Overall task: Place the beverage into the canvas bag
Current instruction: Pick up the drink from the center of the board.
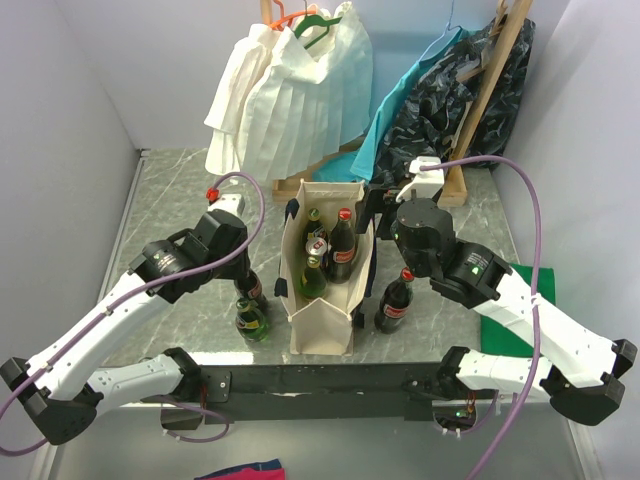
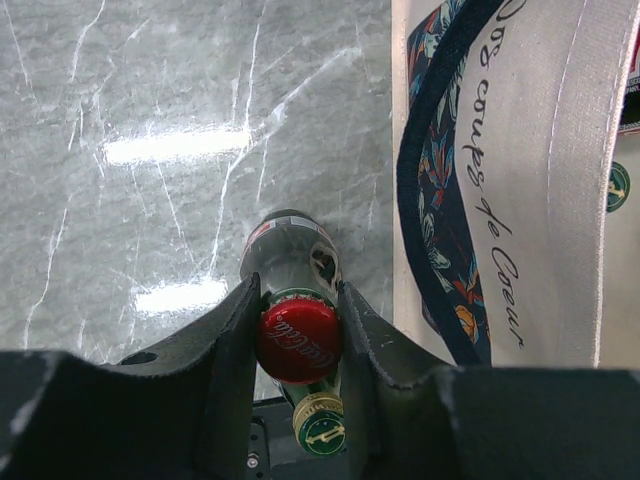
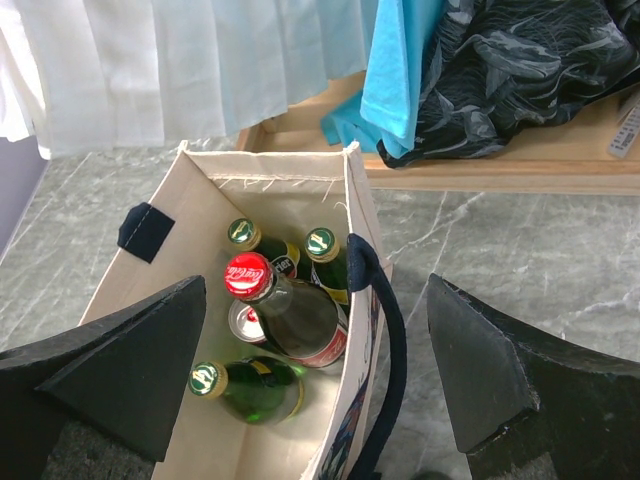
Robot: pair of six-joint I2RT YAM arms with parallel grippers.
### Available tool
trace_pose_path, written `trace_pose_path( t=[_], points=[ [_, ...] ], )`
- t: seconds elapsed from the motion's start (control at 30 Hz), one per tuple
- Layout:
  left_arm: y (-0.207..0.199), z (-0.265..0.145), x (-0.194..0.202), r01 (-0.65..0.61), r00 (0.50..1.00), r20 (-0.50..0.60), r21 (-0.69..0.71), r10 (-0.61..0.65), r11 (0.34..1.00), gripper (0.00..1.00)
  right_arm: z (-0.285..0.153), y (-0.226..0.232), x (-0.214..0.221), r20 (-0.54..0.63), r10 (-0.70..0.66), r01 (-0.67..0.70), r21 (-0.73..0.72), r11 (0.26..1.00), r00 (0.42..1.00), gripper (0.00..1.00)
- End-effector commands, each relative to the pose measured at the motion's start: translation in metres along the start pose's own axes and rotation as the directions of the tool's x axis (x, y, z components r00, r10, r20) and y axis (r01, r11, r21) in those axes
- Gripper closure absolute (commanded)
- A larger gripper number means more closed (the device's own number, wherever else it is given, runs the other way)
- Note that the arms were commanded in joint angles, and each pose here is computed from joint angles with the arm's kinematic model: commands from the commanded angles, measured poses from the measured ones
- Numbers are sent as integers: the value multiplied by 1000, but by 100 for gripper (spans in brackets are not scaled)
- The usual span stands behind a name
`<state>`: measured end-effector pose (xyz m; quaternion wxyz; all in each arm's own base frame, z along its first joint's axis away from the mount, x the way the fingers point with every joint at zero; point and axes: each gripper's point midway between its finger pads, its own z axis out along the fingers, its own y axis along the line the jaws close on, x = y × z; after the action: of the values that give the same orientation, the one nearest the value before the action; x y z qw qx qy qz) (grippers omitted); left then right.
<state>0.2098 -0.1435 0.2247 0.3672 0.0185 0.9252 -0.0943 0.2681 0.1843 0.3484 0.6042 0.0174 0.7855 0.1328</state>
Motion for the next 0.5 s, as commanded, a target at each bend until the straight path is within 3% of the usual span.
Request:
trace_pose_path(
  t=[0.0,0.47],
  points=[
    [-11,-8,-14,30,999,41,54,-32,998,99,0,-3,-3,6,17,-17,10,1000,1000,3],
    [-15,-11,-27,22,997,73,60,-27,998,99,1,-2,6,-24,12,-12,5,1000,1000,3]
  ],
)
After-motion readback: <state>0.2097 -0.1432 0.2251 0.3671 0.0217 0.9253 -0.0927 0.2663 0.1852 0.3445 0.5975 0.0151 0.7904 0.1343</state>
